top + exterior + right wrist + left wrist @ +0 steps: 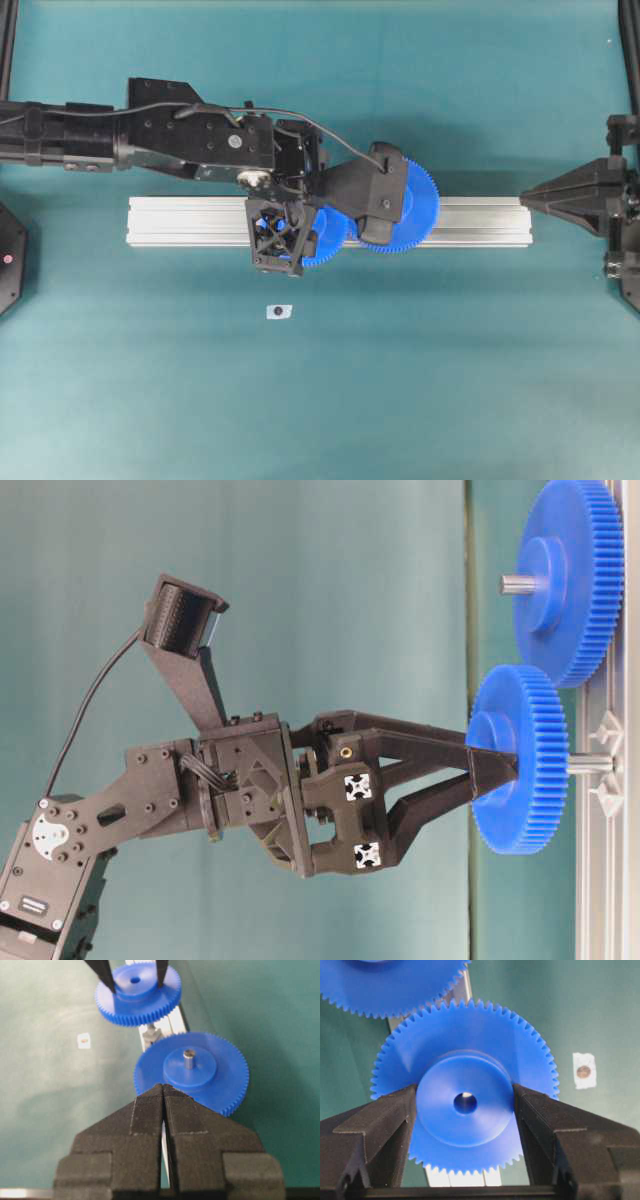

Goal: Find the location of the shaft and insert the small gear.
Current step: 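Carry the gear over the empty shaft beside the large gear, then lower the gear's bore onto the steel shaft, meshing with large gear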

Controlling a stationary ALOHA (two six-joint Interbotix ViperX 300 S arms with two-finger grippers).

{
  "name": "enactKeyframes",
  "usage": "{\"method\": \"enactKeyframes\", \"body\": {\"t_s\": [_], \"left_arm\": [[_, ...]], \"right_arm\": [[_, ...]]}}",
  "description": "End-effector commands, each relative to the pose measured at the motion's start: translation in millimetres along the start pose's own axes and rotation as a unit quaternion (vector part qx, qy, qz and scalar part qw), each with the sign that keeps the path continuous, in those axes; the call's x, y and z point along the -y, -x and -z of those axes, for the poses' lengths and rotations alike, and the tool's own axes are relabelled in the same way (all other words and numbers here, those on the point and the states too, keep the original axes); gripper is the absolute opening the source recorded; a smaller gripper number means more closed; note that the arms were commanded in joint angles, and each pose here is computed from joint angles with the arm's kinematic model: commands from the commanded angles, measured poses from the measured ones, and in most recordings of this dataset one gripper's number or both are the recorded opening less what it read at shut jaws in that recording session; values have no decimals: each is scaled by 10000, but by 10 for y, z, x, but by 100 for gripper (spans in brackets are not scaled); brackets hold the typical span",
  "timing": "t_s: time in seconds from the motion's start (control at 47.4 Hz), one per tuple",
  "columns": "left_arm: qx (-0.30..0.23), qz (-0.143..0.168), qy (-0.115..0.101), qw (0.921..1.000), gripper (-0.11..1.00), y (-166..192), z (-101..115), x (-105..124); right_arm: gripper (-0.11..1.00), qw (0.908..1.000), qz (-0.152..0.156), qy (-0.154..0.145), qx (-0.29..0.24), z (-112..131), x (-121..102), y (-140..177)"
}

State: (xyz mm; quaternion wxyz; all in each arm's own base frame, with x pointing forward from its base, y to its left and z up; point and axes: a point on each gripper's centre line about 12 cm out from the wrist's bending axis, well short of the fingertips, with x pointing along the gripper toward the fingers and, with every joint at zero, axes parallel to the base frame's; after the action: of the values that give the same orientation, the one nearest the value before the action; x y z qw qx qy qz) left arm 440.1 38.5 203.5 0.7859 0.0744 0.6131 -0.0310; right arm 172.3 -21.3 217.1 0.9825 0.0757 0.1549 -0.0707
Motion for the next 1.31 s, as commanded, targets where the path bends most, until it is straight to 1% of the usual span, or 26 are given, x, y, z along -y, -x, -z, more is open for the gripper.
{"method": "enactKeyframes", "body": {"t_s": [0.0, 0.063, 0.211, 0.337, 0.717, 0.927, 1.286], "left_arm": [[13, -63, 122, 9999, 64, 38, 42, -135], [10, -70, 155, 9999, 64, 37, 54, -178], [4, -84, 92, 9999, 64, 37, 70, -230], [-15, -92, 94, 9999, 64, 23, 77, -251], [-16, -94, 86, 9999, 64, 23, 79, -257], [-22, -87, 128, 9999, 64, 4, 67, -266], [8, -94, 106, 9999, 64, 33, 57, -262]], "right_arm": [[-1, 10000, 22, -55, 57, -45, 5, -4], [-1, 10000, 23, -48, 57, -45, 5, -4], [-1, 10000, 22, -55, 57, -41, 6, -2], [-1, 10000, 22, -48, 65, -43, 5, 0], [-1, 10000, 27, -58, 74, -45, 8, 2], [-1, 10000, 28, -58, 66, -43, 8, 2], [-1, 10000, 27, -58, 74, -45, 8, 2]]}}
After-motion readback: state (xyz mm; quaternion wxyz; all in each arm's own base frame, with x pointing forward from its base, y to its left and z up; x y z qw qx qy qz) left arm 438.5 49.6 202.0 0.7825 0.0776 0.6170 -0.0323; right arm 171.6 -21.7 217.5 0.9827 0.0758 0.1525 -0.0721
